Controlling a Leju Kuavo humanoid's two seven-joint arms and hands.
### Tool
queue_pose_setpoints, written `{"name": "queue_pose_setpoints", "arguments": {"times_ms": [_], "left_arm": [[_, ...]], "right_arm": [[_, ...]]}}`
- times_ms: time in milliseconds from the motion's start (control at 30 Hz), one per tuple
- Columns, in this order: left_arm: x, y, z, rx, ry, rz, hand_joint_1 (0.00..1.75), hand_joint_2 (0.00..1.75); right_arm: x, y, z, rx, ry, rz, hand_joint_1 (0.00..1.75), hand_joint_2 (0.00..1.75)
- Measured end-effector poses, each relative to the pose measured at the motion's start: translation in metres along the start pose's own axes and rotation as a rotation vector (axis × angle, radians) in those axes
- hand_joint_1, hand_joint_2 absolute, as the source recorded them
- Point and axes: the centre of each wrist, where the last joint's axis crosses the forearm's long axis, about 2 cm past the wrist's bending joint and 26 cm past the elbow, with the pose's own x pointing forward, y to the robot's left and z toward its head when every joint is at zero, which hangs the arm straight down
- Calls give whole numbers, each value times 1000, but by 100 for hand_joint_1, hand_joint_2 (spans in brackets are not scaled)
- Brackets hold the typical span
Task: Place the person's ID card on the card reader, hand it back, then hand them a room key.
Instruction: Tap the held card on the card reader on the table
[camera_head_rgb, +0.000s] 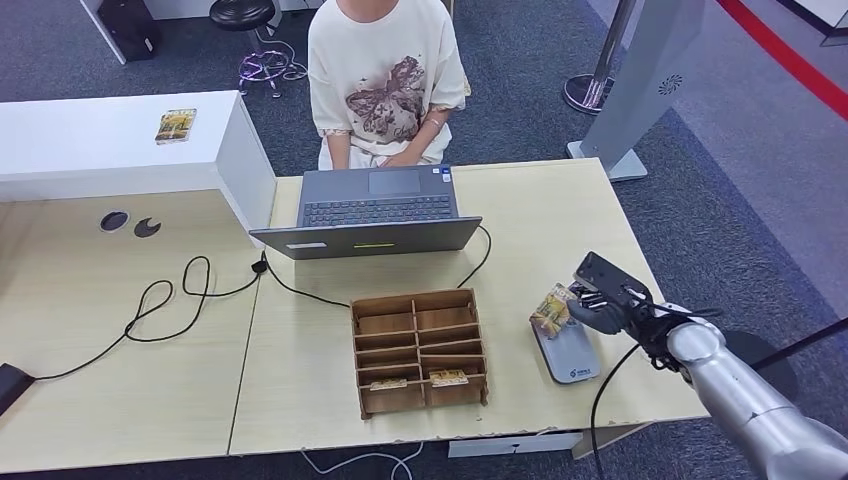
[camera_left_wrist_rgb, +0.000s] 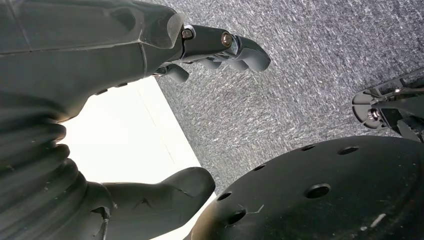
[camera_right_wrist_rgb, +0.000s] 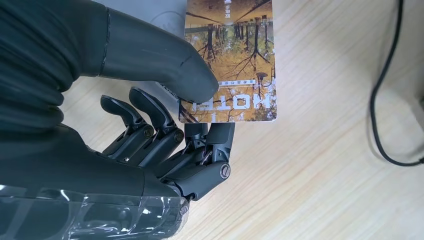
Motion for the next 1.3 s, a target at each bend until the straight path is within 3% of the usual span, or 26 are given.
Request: {"name": "queue_pose_setpoints", "arguments": {"times_ms": [400,733,1000,1300], "left_arm": [[0,0,0,0,1,-3,0,175],[0,0,0,7,0,7,0,175],[0,-3,0,8,-1,24,0,175],[1,-6,0,10,-1,35,0,175]], "right_arm": [[3,-38,29,-58,-74,-56,175,175],[27,-60,41,-172,-133,45,175,175],[50,-64,38,-246,-169,171,175,175],[86,-44,14,-371,-245,358,175,175]]}}
